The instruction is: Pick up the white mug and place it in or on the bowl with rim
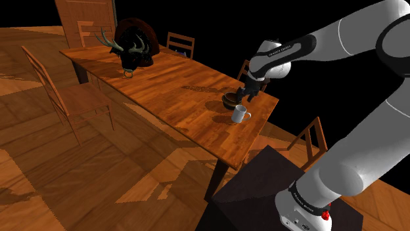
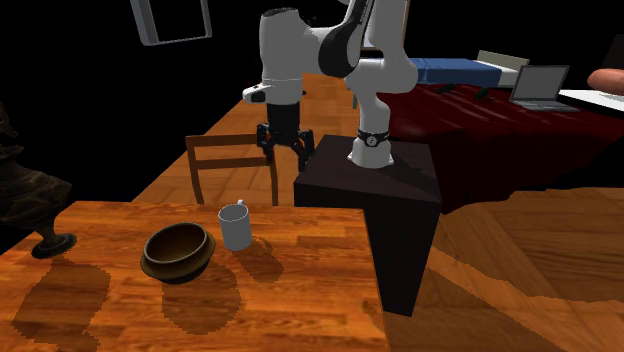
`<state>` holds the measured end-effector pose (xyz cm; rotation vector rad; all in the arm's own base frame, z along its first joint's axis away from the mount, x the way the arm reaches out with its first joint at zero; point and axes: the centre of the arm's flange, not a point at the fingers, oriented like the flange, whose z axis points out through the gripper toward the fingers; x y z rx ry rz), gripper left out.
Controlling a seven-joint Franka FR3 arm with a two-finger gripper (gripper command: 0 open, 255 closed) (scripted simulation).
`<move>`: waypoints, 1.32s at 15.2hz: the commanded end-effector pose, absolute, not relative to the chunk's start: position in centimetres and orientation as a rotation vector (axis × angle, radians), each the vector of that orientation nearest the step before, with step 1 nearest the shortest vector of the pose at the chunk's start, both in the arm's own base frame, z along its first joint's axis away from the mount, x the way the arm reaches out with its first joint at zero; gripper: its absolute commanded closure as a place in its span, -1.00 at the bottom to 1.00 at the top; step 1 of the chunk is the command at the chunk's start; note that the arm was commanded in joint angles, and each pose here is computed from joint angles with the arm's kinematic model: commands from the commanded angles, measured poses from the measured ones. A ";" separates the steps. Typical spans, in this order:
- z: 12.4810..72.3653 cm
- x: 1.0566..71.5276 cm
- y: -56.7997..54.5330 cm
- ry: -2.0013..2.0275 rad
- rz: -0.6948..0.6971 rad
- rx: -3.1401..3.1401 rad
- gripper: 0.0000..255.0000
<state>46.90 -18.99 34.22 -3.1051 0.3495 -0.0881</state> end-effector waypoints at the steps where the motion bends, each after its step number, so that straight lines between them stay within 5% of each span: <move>1: 32.0 47.8 -20.7 0.361 -0.091 -3.111 -1.00; 20: 19.4 53.1 -28.5 0.419 -0.105 -3.134 -1.00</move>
